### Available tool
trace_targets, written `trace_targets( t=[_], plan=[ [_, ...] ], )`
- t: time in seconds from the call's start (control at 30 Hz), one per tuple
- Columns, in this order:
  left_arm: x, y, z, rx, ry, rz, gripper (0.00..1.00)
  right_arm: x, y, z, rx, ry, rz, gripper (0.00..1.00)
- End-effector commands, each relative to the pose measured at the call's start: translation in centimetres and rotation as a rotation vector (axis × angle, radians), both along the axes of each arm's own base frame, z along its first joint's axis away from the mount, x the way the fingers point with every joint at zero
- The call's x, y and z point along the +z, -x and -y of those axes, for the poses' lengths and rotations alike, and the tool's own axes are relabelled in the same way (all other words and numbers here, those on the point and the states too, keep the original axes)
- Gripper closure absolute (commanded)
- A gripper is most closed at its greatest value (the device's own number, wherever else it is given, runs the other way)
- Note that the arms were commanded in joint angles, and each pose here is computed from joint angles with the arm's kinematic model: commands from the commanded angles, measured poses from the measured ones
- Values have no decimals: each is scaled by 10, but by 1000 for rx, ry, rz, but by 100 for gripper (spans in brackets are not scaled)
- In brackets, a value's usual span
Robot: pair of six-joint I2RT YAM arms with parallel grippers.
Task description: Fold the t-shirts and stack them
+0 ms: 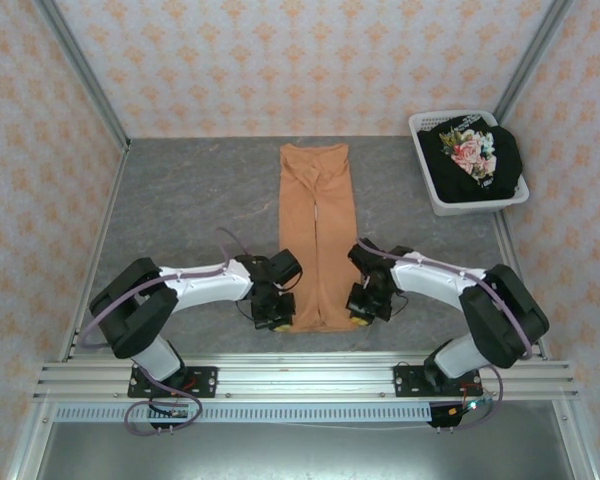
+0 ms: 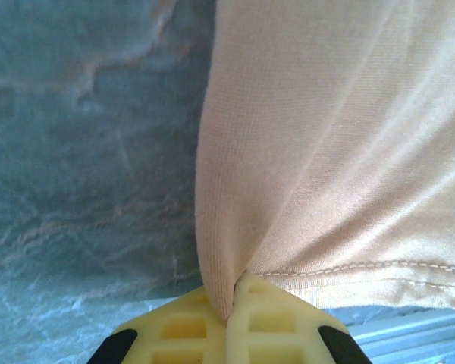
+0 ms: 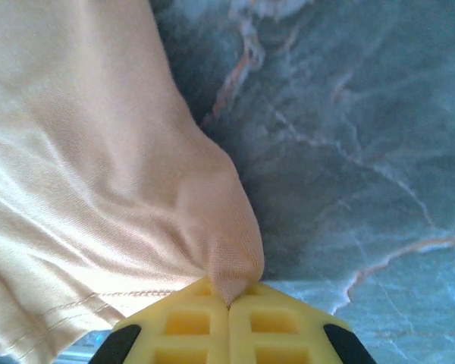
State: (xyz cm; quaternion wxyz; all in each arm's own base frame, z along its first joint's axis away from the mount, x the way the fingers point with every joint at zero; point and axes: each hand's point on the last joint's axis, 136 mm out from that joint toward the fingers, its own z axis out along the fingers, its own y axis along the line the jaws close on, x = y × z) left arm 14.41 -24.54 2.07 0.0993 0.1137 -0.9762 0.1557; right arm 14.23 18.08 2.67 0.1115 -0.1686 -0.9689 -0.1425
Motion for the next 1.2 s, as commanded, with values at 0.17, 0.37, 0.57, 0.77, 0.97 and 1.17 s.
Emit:
trace_targets(
  t=[0.17, 0.37, 0.57, 0.77, 0.97, 1.17],
  plan=[
    [34, 9, 3, -23, 60, 58, 100, 35, 22, 1, -21, -28, -12, 100],
    [70, -23, 4, 69, 65, 208, 100, 59, 1, 6, -26, 23, 77, 100],
    [95, -62, -13, 201, 47, 306, 100, 88, -42, 8, -72, 59, 199, 100],
    [114, -105, -15, 260, 73, 349, 100, 110, -91, -1, -67, 61, 279, 100],
    [127, -151, -21, 296, 69, 387, 100, 125, -144, -5, -68, 72, 354, 100],
    [131, -198, -22, 295, 81, 410, 100, 132, -193, -20, -11, 63, 381, 100]
  ],
)
